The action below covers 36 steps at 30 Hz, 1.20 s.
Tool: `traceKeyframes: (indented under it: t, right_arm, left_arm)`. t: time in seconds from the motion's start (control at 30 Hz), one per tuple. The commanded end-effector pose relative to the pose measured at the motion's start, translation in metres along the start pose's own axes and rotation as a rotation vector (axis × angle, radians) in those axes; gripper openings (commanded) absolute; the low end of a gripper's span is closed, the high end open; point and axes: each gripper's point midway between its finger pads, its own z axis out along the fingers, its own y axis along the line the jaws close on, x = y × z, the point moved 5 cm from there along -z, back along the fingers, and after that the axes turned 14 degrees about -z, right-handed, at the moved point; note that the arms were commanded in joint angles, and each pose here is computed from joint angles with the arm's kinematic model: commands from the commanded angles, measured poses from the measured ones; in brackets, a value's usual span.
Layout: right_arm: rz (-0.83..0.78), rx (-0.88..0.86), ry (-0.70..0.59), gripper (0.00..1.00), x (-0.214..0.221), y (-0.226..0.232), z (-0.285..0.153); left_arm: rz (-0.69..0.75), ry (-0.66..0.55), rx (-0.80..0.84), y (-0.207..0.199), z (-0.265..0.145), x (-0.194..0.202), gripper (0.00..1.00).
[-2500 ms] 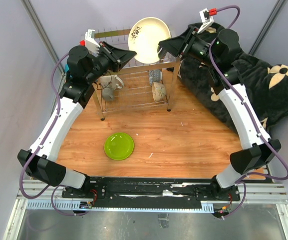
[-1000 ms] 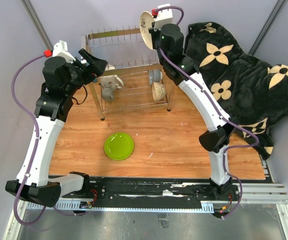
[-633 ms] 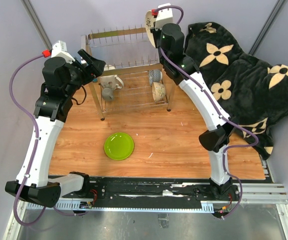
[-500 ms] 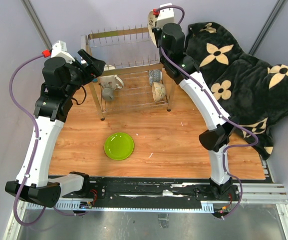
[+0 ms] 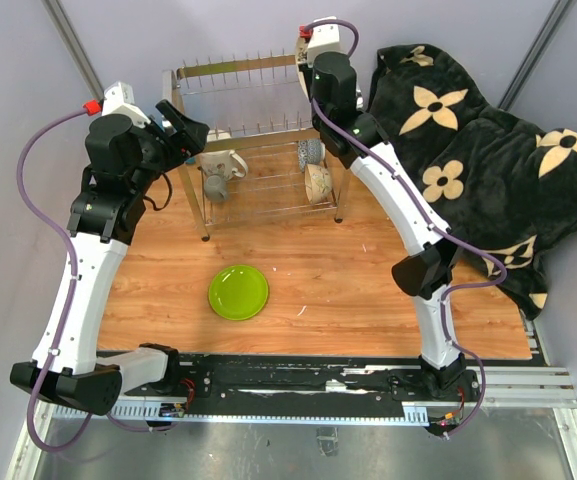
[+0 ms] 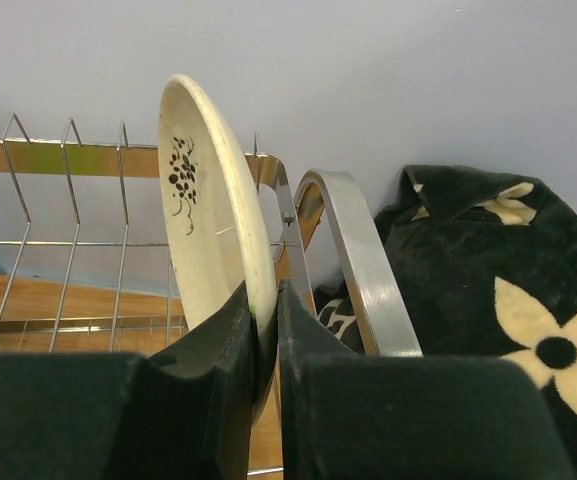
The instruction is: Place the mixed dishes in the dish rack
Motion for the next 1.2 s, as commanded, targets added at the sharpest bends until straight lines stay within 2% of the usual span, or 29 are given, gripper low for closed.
traceKeyframes:
  t: [0.0, 0.47, 0.63, 1.07, 1.17]
  right_arm:
    - [0.074, 0.08, -0.013, 0.01, -0.01, -0.018, 0.0]
    - [0.074, 0.015, 0.02, 0.04, -0.001, -0.002, -0.003]
    - [0.073, -0.003, 0.032, 0.1, 0.003, 0.003, -0.003]
    - [0.064, -0.056, 0.004, 0.12, -0.005, 0.012, -0.01]
    - [0.062, -0.068, -0.002, 0.16, -0.008, 0.014, -0.012]
  left_arm:
    - [0.022, -0.043, 0.004, -0.003, -0.009, -0.011, 0.9]
    - [0.025, -0.036, 0.001, -0.002, -0.009, -0.009, 0.9]
    - [0.023, -0.034, 0.003, -0.002, -0.01, -0.009, 0.9]
    - [0.022, -0.016, 0.004, 0.001, -0.008, -0.004, 0.9]
    - [0.024, -0.014, 0.004, 0.001, -0.009, -0.004, 0.9]
